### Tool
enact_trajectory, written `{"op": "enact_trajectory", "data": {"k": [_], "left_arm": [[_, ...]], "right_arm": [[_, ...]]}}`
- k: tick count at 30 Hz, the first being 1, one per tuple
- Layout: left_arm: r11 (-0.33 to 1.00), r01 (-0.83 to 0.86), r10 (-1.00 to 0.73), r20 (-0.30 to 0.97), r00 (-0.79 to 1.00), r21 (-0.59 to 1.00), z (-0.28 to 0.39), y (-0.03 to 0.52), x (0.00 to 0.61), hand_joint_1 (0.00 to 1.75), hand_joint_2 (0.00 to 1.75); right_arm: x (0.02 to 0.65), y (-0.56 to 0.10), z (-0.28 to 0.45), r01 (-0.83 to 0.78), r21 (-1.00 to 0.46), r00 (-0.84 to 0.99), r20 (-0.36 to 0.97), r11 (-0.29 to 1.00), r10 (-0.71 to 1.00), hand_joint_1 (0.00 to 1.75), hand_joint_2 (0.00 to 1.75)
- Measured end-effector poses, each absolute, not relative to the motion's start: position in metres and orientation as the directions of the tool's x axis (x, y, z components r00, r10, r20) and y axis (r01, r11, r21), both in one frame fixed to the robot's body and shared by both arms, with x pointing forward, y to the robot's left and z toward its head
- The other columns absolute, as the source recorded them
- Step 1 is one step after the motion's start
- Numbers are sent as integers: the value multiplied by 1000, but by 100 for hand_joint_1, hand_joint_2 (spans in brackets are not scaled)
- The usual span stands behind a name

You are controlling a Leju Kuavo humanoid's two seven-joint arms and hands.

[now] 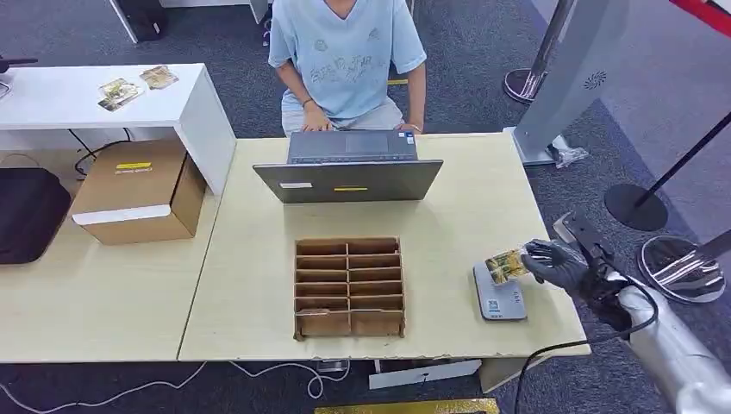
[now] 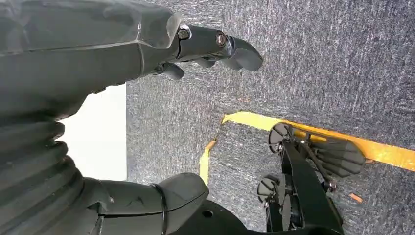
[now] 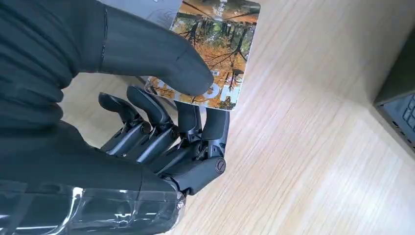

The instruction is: Pass the card to the sensor for recognition and then transmit it.

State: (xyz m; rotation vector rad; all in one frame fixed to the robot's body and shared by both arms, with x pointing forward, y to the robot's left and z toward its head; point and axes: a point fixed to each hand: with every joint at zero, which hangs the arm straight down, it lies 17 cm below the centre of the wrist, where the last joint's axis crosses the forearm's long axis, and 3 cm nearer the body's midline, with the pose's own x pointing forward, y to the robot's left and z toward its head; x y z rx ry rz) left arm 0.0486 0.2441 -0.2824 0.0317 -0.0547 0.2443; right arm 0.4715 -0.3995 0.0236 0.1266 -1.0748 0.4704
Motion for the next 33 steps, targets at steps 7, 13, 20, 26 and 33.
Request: {"op": "enact_trajectory", "data": {"k": [7, 13, 20, 26, 33], "left_arm": [[971, -238, 236, 58, 970, 25, -282, 244, 49, 0, 175], [972, -232, 230, 57, 971, 26, -282, 244, 48, 0, 175], [973, -227, 226, 55, 973, 27, -283, 244, 48, 0, 175], [975, -219, 217, 55, 975, 27, -283, 244, 48, 0, 175], [977, -211, 209, 56, 976, 28, -282, 244, 48, 0, 175]], "right_arm": [[469, -403, 10, -414, -140, 413, 852, 899, 323, 175, 175], [466, -409, 2, -396, -151, 433, 839, 906, 329, 175, 175], [463, -416, -4, -379, -149, 451, 832, 913, 323, 175, 175], [463, -423, -8, -377, -185, 456, 816, 908, 355, 175, 175], [464, -423, -11, -389, -209, 459, 800, 897, 386, 175, 175]]}}
